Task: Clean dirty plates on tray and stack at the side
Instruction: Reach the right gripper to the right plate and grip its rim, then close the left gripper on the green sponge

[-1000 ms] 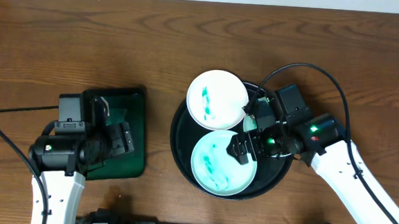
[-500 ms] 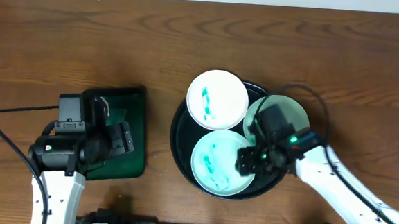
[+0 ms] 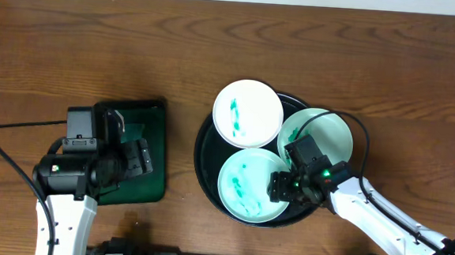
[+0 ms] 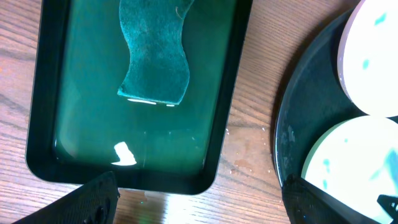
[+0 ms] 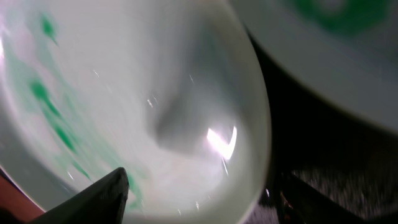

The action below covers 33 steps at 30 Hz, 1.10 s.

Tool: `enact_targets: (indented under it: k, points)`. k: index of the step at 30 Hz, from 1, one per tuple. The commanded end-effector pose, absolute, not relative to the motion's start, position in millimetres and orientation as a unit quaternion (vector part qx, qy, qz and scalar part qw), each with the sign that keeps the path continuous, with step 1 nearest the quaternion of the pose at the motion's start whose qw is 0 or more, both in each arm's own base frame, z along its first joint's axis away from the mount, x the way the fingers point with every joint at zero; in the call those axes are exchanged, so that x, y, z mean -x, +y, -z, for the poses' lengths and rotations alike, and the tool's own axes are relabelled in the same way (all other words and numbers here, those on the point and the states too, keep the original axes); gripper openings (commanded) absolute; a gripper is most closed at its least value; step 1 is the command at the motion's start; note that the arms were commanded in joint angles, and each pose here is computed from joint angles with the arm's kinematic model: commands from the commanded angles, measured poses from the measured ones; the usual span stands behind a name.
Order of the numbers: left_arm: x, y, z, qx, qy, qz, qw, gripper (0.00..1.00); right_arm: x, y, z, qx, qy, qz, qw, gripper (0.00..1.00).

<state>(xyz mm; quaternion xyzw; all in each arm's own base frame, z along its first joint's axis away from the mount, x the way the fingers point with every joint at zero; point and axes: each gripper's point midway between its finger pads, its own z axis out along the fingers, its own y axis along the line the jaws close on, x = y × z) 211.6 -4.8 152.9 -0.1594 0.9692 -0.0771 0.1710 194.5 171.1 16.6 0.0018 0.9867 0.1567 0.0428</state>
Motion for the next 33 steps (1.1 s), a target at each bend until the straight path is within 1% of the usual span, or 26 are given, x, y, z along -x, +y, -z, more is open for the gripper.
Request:
enact_targets:
  k: [1,4,6,9,11,12,16,17,20,24,26,28,29,30,31,32,33]
  points:
    - [-215,-5,-161,0.149,0.969,0.076,0.184,0.85,-202,169,-15,-0.014,0.987,-0.145,0.063,0.68]
    - [-215,-5,-161,0.149,0.969,0.076,0.184,0.85,-209,167,-13,-0.016,0.988,-0.136,0.077,0.61]
    - [-215,-5,-161,0.149,0.969,0.076,0.184,0.85,-209,166,-9,-0.017,0.988,-0.131,0.074,0.55]
    - [-215,-5,-161,0.149,0.969,0.076,0.184,0.85,-206,164,1,-0.018,0.991,-0.120,0.058,0.54]
    - [-215,-5,-161,0.149,0.969,0.076,0.184,0.85,-202,162,10,-0.019,0.993,-0.110,0.043,0.57]
    - [-215,-5,-161,0.149,0.969,0.076,0.184,0.85,-201,161,14,-0.020,0.994,-0.105,0.036,0.57]
    - [-213,-5,-161,0.149,0.969,0.076,0.181,0.85,-197,158,28,-0.021,0.995,-0.093,0.018,0.41]
    - [-213,-5,-160,0.149,0.969,0.075,0.180,0.85,-198,159,30,-0.022,0.995,-0.092,0.016,0.34]
    - [-213,-5,-160,0.149,0.969,0.075,0.180,0.84,-197,158,31,-0.028,0.995,-0.091,0.015,0.08]
    - [-213,-5,-160,0.149,0.969,0.075,0.180,0.77,-197,158,31,-0.031,0.995,-0.091,0.014,0.02]
    - [-213,-5,-160,0.149,0.969,0.075,0.180,0.74,-197,158,31,-0.031,0.995,-0.091,0.013,0.01]
    - [-213,-5,-160,0.149,0.969,0.075,0.180,0.63,-196,158,31,-0.031,0.995,-0.089,0.012,0.01]
    - [-213,-5,-160,0.149,0.969,0.075,0.180,0.54,-196,157,31,-0.032,0.996,-0.089,0.011,0.01]
    - [-213,-5,-160,0.149,0.969,0.075,0.180,0.43,-195,157,32,-0.031,0.996,-0.088,0.011,0.01]
    - [-213,-5,-160,0.149,0.969,0.075,0.180,0.25,-195,157,31,-0.031,0.996,-0.089,0.011,0.01]
    - [-213,-4,-160,0.150,0.970,0.072,0.180,0.11,-195,157,31,-0.031,0.996,-0.089,0.011,0.01]
    - [-213,-2,-160,0.151,0.970,0.067,0.180,0.08,-195,157,31,-0.031,0.996,-0.089,0.011,0.01]
